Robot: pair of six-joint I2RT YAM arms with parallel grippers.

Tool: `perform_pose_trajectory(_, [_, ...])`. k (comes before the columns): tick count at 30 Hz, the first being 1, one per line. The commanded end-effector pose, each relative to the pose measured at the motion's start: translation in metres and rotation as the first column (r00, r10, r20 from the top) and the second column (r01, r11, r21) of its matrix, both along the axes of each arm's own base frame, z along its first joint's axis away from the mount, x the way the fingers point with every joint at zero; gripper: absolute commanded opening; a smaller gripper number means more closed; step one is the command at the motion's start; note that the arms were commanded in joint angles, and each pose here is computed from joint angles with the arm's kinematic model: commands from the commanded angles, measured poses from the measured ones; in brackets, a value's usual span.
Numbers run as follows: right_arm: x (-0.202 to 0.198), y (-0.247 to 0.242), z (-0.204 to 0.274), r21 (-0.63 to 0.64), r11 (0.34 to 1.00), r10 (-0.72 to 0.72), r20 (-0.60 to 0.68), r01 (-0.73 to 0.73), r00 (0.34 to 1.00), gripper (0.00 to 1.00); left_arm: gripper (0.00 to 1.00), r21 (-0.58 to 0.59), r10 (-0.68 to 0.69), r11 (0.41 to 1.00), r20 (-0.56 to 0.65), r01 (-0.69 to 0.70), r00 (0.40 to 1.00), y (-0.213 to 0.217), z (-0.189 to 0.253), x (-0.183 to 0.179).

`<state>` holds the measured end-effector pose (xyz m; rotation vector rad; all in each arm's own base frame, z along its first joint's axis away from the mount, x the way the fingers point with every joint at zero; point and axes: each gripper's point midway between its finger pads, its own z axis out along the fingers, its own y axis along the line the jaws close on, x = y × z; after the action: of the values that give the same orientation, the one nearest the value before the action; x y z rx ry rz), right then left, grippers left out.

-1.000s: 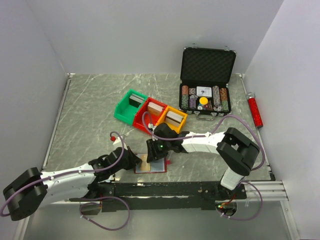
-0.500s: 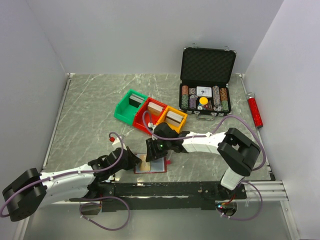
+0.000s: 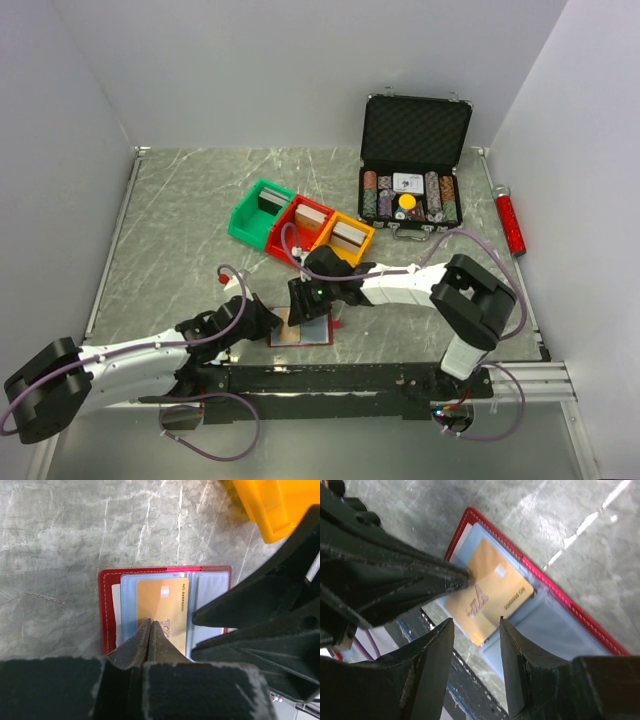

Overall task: Take the credit cards out of the card holder
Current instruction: Remove the credit card from the card holder.

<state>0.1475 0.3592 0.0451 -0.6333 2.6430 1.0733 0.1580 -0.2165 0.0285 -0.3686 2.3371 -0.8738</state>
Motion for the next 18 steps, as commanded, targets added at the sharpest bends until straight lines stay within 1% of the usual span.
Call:
perform_pose_trajectory(1, [0.006, 0.018, 0.004, 0.030, 0.999, 0.014, 0.003, -0.015, 1.000, 0.49, 0.01, 0.070, 0.031, 0.997, -0.039, -0.028, 0.999, 0.017, -0.019, -0.006])
perform_pose_trajectory(8, [0.006, 0.004, -0.010, -0.024, 0.999, -0.031, -0.033, 0.031, 0.999, 0.49, 0.01, 0.058, 0.040, 0.998, -0.035, -0.037, 0.999, 0.019, -0.017, -0.007])
perform_pose_trajectory(18, [0.000, -0.008, -0.019, -0.047, 0.997, -0.069, -0.080, 0.066, 0.994, 0.49, 0.01, 0.059, 0.049, 0.997, -0.040, -0.047, 0.998, 0.020, -0.019, -0.007])
